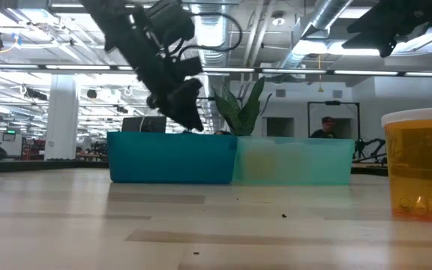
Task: Pick and place medicine bottles into bin by pill shape (circle, oval)
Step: Put the large orange capsule bottle into the green bin
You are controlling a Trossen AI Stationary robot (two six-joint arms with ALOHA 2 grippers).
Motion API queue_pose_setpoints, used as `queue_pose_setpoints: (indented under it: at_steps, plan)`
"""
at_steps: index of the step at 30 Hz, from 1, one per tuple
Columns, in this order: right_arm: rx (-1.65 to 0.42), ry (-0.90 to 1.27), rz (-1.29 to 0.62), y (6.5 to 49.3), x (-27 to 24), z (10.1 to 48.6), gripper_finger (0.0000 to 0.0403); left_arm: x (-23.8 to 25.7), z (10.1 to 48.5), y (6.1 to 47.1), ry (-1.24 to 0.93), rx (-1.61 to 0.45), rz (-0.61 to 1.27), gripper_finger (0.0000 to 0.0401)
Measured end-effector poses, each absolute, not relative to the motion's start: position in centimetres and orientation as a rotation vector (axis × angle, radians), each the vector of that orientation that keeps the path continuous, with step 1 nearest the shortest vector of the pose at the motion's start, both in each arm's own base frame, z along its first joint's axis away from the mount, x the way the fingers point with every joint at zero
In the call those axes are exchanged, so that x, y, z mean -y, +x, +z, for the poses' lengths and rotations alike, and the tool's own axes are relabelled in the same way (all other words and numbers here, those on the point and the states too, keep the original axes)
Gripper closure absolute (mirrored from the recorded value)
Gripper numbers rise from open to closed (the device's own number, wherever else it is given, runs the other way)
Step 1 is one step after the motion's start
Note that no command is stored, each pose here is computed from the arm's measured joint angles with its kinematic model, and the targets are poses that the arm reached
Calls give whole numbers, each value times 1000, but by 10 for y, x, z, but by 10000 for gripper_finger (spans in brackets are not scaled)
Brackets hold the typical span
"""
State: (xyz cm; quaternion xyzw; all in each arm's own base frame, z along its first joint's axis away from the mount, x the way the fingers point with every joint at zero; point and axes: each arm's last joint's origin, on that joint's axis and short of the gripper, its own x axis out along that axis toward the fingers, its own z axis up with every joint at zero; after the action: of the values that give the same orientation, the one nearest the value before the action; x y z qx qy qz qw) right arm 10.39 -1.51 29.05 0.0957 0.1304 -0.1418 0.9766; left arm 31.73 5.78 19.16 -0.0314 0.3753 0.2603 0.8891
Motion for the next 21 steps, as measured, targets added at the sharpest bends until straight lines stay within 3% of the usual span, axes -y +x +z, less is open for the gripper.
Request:
queue_pose_setpoints:
  at_steps: [10, 21]
  plan:
    - [-262, 199, -287, 104, 15, 291, 165, -35, 258, 341, -88, -776, 483, 159]
    - [-265, 201, -286, 104, 15, 290, 165, 44, 313, 363, -130, -423, 238, 149]
